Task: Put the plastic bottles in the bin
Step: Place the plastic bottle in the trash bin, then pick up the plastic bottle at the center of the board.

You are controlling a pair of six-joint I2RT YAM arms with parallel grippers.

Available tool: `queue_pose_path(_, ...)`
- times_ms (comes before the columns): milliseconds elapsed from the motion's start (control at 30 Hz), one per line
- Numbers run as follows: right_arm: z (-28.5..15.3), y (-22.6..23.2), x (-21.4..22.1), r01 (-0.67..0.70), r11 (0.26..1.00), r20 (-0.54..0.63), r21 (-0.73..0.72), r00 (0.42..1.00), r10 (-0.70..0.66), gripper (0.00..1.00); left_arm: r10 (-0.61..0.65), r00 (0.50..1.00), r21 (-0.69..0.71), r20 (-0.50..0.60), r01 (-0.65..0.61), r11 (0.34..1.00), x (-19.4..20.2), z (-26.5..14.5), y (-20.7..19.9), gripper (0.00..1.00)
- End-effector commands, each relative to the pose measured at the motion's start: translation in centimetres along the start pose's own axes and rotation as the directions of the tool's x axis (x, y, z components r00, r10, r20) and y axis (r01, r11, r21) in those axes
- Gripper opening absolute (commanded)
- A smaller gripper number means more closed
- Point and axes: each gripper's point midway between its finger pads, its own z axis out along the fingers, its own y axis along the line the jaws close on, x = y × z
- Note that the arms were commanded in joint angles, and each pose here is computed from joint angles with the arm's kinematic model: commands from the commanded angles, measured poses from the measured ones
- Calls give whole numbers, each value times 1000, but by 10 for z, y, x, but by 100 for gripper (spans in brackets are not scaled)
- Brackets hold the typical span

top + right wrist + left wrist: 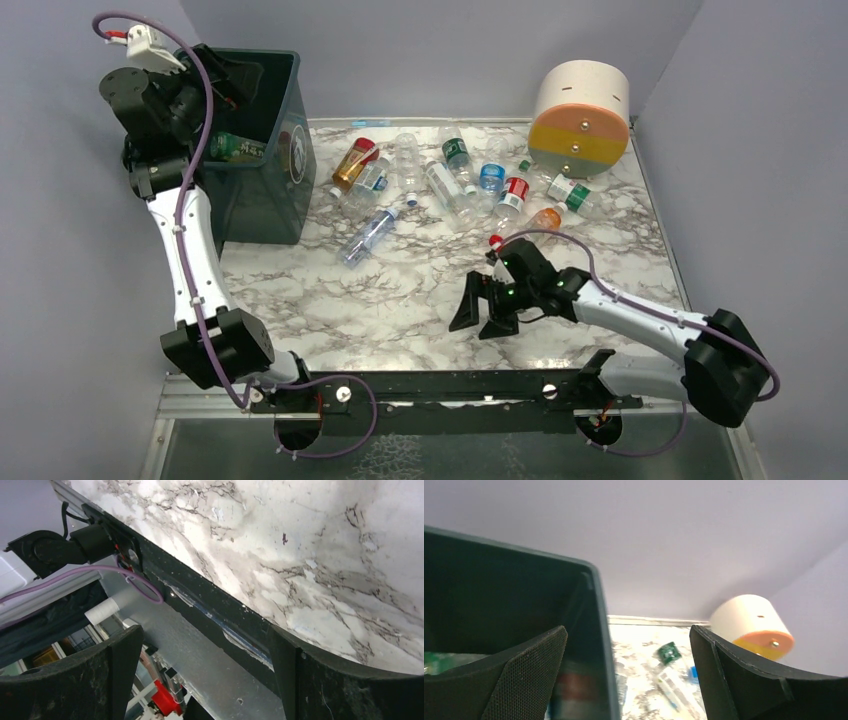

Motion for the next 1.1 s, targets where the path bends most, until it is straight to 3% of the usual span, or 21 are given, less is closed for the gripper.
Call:
queue_pose_path(0, -10, -7, 7, -28, 999, 31, 19, 999, 28, 96, -7, 1000, 165, -5, 8, 986, -7, -4, -60, 99)
queue_pose_path(133, -18, -4, 4, -15, 1000, 63, 22, 998, 13, 96, -5, 999, 244, -51, 17, 970, 15, 3, -99, 99)
queue_pose_path(533, -22, -18, 12, -94, 995, 98, 42, 991, 90, 96, 6, 941, 416, -337, 144, 898, 146, -3, -176, 99)
queue_pose_path(733, -16, -30, 17, -147, 988, 106, 45, 984, 142, 96, 31, 870, 386, -493, 186, 904, 241, -23, -179, 99)
queue_pose_path(933, -10, -32, -5, -102, 992, 176, 80, 981, 87, 96, 50, 782, 350, -622, 220, 911, 336, -57, -175, 99)
queue_pose_path(1067, 2, -29, -22, -68, 992, 186, 103, 981, 48, 96, 37, 741, 318, -670, 242, 917, 372, -72, -164, 99)
